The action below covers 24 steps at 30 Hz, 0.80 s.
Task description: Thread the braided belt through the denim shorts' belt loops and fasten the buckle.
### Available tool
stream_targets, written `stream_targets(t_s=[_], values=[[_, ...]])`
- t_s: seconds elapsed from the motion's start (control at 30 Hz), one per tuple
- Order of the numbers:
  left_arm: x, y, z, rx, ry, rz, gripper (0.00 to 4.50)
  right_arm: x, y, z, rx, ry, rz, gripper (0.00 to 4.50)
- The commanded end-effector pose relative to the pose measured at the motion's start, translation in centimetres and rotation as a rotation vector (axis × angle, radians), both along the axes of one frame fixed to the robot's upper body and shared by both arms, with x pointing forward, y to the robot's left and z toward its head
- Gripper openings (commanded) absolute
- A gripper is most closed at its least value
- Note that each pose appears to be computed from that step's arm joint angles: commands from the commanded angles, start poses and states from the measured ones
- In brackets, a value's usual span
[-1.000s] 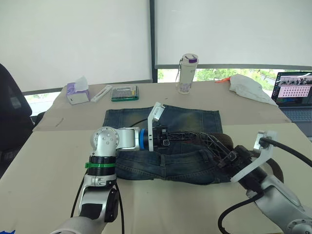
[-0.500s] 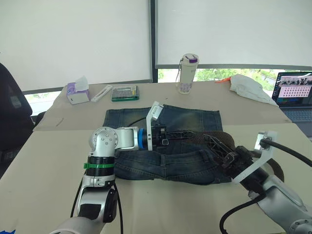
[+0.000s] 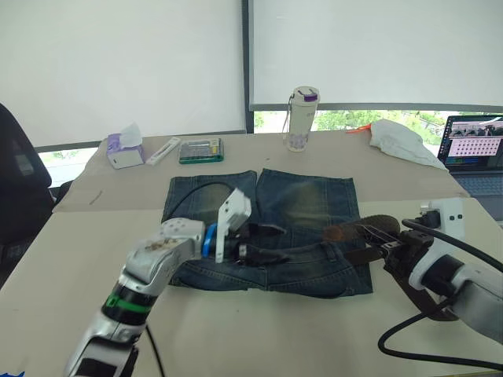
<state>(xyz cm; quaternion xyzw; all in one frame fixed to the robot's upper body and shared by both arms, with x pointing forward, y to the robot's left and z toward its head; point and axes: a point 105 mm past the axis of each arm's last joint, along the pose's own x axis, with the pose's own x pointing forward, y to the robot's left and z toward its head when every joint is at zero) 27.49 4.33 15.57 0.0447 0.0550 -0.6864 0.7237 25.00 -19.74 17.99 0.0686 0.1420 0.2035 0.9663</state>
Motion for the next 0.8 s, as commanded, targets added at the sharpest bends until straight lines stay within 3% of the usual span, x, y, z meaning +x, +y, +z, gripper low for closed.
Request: stream_targets(t_s=[0.03,0.43,0.8], values=[[-0.7,0.0,0.1,0.013,-0.103,-0.043,4.47,0.5,-0.7,-0.4,-0.032,0.005,-0.004,0.0],[-0.8,0.3,-0.6,0.001,-0.182,0.004,4.47,2.3,-3.3,-3.1,-0.112,0.076,-0.096,0.0],[-0.5,0.8,-1.6,0.014,-0.196,0.04,4.47,3.6,-1.4,-5.4,-0.049,0.155,-0.01,0.0]])
